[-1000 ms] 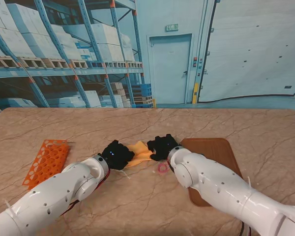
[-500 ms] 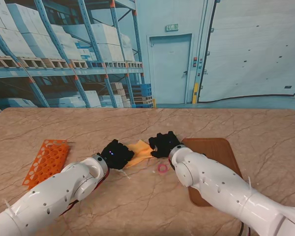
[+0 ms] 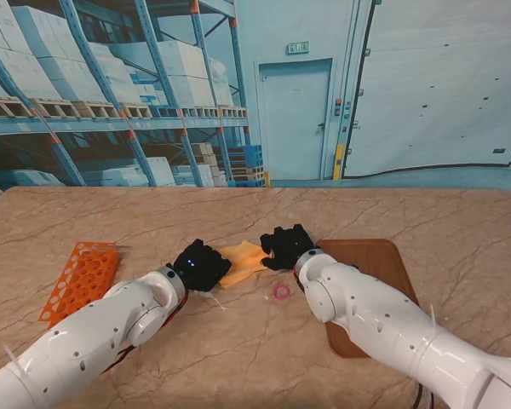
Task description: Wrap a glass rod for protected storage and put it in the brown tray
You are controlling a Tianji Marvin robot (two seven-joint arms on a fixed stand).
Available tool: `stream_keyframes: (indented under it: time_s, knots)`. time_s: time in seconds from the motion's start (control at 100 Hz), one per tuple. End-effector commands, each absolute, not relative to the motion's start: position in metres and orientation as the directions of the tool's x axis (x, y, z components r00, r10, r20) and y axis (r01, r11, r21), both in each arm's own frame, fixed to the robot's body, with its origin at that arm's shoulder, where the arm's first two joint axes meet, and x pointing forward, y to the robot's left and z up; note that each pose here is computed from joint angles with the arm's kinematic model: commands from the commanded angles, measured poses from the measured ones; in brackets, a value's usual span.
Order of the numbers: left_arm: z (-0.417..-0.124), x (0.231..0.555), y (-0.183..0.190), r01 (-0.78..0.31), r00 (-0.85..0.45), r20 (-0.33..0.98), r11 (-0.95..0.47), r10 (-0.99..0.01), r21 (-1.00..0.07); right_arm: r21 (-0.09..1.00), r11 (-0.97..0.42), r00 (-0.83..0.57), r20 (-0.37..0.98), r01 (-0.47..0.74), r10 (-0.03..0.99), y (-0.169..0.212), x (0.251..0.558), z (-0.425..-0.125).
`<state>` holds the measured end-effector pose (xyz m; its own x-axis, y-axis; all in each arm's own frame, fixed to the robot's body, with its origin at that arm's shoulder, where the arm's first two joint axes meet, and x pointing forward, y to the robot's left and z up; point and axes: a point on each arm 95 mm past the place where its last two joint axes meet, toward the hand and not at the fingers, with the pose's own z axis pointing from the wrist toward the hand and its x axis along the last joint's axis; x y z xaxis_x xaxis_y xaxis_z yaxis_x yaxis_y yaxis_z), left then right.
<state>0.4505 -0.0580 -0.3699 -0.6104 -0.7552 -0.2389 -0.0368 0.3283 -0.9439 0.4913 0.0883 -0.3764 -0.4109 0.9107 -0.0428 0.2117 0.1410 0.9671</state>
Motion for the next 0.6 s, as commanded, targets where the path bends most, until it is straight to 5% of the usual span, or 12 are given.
stream_keyframes:
  time_s: [0.0,0.59]
  knots:
    - [-0.369,0.446,-0.06,-0.03,-0.614,-0.234,0.319,-0.754,-0.947,0.969,0.128,-0.408,-0.032,0.21,0.912,0.092,0.492,-0.374]
    - [-0.355,0.464,-0.075,0.004,-0.507,-0.202,0.232,-0.838,-0.973,0.964,0.083,-0.375,0.018,0.251,0.927,0.092,0.493,-0.374]
